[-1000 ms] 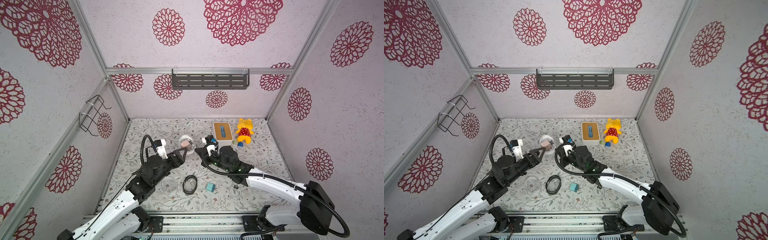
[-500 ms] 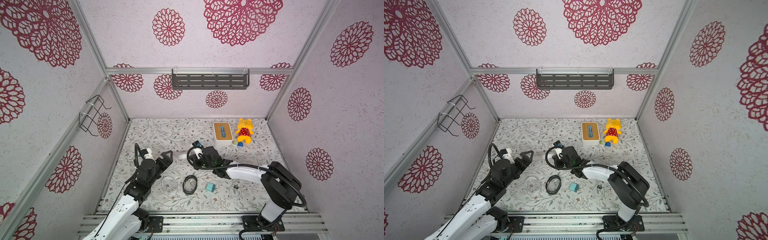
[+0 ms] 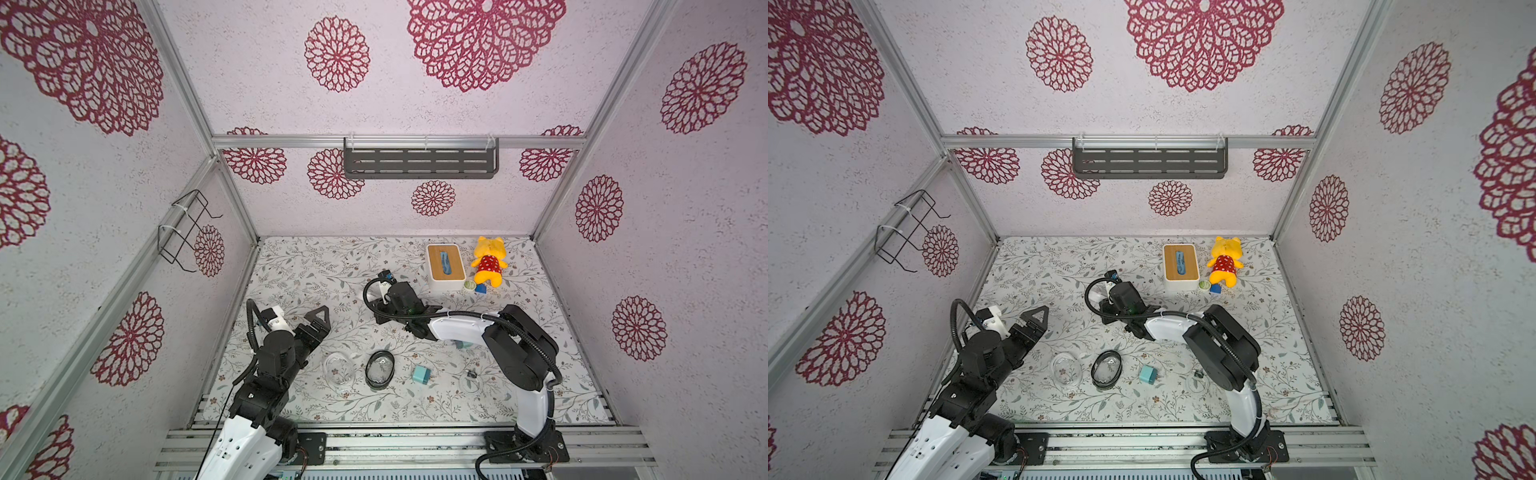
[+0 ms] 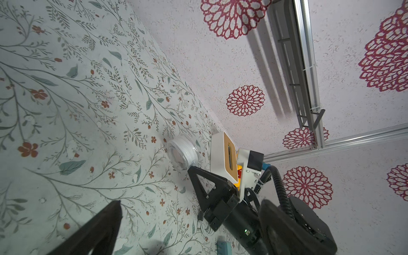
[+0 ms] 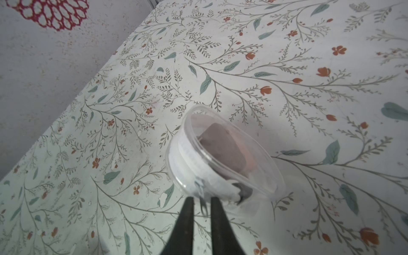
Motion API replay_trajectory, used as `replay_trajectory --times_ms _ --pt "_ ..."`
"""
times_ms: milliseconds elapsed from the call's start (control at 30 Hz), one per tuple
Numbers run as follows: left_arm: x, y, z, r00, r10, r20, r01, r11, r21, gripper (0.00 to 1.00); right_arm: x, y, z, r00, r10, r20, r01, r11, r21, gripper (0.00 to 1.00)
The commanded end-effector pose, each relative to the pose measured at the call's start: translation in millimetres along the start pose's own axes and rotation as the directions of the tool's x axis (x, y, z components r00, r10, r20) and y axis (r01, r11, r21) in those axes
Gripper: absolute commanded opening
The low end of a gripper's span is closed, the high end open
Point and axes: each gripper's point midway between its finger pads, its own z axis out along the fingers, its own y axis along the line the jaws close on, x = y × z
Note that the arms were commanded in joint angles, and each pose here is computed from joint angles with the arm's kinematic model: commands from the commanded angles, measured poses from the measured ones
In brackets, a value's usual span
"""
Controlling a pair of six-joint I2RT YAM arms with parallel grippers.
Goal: Pack away charging kits
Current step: Place the storage bag at the center of the board, then move the storage bag to the center of the board.
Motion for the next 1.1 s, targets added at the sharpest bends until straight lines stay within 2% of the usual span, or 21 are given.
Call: replay_trajectory --times_ms 0,133,300,467,667,767,833,867,1000,1067 --pt "2 14 0 1.0 0.013 -0.002 -0.013 0.998 -0.054 0.99 -18 15 -8 0.998 0.042 0.042 -0.04 0.997 -0.06 0.39" --pt "-2 23 0 1.0 0.014 -0.007 -0.015 0.99 -0.139 0.98 -31 21 -25 0.997 0.03 0.074 -0.024 0.997 -0.076 0.48" --pt "-19 34 6 0.999 0.013 -0.036 -0.024 0.945 -0.327 0.98 -48 9 -41 0.994 0.026 0.11 -0.024 1.0 -0.016 0.57" --pt "-54 33 20 0.999 0.017 -0.033 -0.03 0.892 -0.451 0.99 -56 -9 -25 0.993 0.065 0.098 -0.065 0.998 0.001 0.68" --pt "-82 43 42 0.998 0.044 0.04 -0.02 0.876 -0.482 0.98 -45 11 30 0.999 0.051 0.02 -0.048 0.99 -0.13 0.72" --pt "-84 57 55 0.995 0.07 0.075 -0.028 0.89 -0.456 0.98 -42 25 52 1.0 0.023 -0.001 -0.022 0.977 -0.21 0.74" --pt "-84 59 61 0.997 0.045 0.062 -0.015 0.908 -0.419 0.98 -38 32 65 1.0 0.008 -0.021 -0.013 0.968 -0.249 0.74" --pt "-87 57 63 0.996 0.069 0.05 -0.043 0.911 -0.411 0.98 -37 36 70 1.0 0.004 -0.03 -0.012 0.963 -0.268 0.74" --pt "-109 57 55 0.976 0.202 0.075 -0.143 0.868 -0.476 0.98 -25 47 84 0.998 -0.011 -0.063 -0.009 0.951 -0.308 0.74" --pt "-115 61 50 0.97 0.221 0.101 -0.143 0.857 -0.495 0.98 -20 51 85 0.997 -0.02 -0.07 -0.003 0.949 -0.317 0.72"
